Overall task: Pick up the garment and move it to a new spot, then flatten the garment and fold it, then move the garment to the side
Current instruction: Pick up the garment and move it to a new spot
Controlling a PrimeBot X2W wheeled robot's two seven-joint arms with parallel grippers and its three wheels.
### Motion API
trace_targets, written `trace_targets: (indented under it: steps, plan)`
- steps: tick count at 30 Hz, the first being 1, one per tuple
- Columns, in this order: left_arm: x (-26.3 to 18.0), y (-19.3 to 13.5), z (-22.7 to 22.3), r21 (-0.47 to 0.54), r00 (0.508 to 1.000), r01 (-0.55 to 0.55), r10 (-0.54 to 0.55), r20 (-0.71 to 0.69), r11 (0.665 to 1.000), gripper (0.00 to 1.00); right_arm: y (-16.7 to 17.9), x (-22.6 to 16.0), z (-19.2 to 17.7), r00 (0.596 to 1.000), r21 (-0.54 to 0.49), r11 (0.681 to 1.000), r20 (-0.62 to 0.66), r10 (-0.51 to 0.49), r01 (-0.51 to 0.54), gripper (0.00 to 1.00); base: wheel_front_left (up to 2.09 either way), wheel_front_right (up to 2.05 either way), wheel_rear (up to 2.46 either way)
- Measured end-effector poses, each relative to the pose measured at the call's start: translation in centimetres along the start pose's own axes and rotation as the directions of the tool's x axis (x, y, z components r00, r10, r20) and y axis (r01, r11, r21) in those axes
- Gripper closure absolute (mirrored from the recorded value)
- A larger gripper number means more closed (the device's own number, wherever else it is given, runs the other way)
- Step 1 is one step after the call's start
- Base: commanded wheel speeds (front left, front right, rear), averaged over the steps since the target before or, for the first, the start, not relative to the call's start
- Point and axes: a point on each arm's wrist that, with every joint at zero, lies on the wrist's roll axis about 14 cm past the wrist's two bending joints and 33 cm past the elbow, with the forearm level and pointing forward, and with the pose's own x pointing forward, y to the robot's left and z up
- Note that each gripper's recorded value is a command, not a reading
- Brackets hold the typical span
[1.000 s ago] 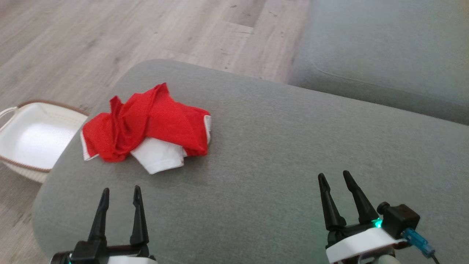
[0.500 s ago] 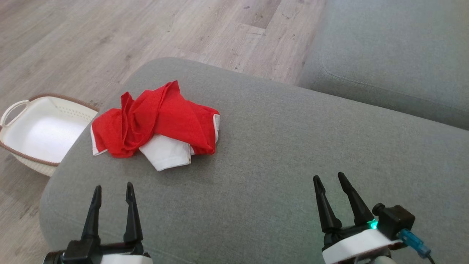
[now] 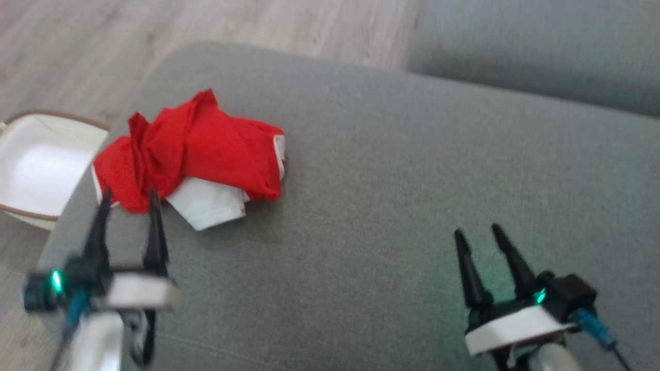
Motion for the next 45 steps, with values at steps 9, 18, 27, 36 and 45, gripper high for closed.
trace_targets:
  steps: [9,18,27,36,45]
  plan:
    - [11.2,-0.7,-0.6,0.158,0.979,0.119,-0.090,-0.184,0.980,0.00,-5.1,2.4,0.0,0.994,0.016,0.995,0.029,-0.102,0.102,0.00,0.00,0.00,0.00]
    - [15.7,-0.6,-6.6,0.238,0.873,0.196,-0.058,-0.485,0.951,0.00,-7.9,3.7,-1.3,0.989,0.018,0.989,0.019,-0.150,0.149,0.00,0.00,0.00,0.00]
    - [15.2,-1.7,-11.8,0.187,0.747,0.237,-0.056,-0.662,0.954,0.00,-9.5,3.2,-2.1,0.982,0.015,0.982,0.005,-0.191,0.191,0.00,0.00,0.00,0.00]
    - [16.5,-2.8,-10.4,0.194,0.802,0.274,-0.112,-0.587,0.942,1.00,-9.9,2.9,-1.1,0.979,0.001,0.979,0.028,-0.203,0.203,0.00,0.00,0.00,0.00]
    - [20.1,-5.4,2.6,0.213,0.957,0.284,-0.262,-0.125,0.935,1.00,-9.1,1.3,2.6,0.971,0.008,0.977,0.109,-0.215,0.215,0.00,0.00,0.00,0.00]
